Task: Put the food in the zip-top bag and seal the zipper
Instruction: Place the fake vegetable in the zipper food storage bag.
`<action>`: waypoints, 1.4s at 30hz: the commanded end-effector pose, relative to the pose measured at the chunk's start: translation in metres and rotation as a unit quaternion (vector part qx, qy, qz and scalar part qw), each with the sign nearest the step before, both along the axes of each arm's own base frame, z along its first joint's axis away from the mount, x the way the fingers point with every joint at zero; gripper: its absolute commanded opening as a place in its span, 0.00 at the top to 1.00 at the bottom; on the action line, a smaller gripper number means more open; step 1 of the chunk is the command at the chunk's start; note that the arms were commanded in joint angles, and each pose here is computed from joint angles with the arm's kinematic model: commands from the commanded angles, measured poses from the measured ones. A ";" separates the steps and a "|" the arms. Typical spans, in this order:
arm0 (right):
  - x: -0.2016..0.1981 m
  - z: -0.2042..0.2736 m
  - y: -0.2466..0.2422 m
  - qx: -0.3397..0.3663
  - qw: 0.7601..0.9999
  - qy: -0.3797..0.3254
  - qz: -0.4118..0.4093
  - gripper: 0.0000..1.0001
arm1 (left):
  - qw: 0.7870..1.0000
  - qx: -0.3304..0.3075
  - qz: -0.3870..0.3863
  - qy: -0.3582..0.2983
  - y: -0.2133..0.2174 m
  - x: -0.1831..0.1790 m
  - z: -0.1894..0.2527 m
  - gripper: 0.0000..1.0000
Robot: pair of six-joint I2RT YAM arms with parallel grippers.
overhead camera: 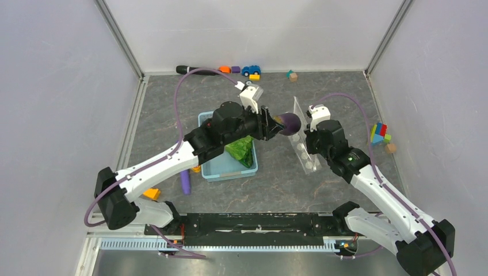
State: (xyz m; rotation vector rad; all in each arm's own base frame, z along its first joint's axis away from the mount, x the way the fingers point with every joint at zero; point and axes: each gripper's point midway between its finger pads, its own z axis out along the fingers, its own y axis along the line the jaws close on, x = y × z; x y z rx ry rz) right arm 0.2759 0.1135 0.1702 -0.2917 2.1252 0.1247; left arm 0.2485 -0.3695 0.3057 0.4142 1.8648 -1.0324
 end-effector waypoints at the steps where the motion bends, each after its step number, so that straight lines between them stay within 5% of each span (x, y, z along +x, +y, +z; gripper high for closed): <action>1: 0.006 0.018 0.011 0.028 0.999 -0.027 0.016 1.00 | 0.996 -0.085 -0.032 -0.015 -0.017 -0.001 0.051 0.98; 14: 0.007 0.009 0.016 0.030 0.999 -0.014 0.024 1.00 | 0.989 -0.144 0.002 -0.039 0.003 0.007 0.075 0.98; 25: 0.006 0.026 0.023 0.066 0.997 -0.031 0.027 1.00 | 0.991 -0.126 -0.022 0.028 -0.016 0.013 0.025 0.98; 37: 0.009 0.037 0.024 0.080 0.996 -0.045 0.020 1.00 | 0.997 -0.027 0.018 0.073 -0.001 0.019 -0.033 0.98; 42: 0.007 0.050 0.037 0.071 0.992 -0.064 0.084 1.00 | 0.995 0.013 0.002 0.101 -0.011 0.020 -0.048 0.98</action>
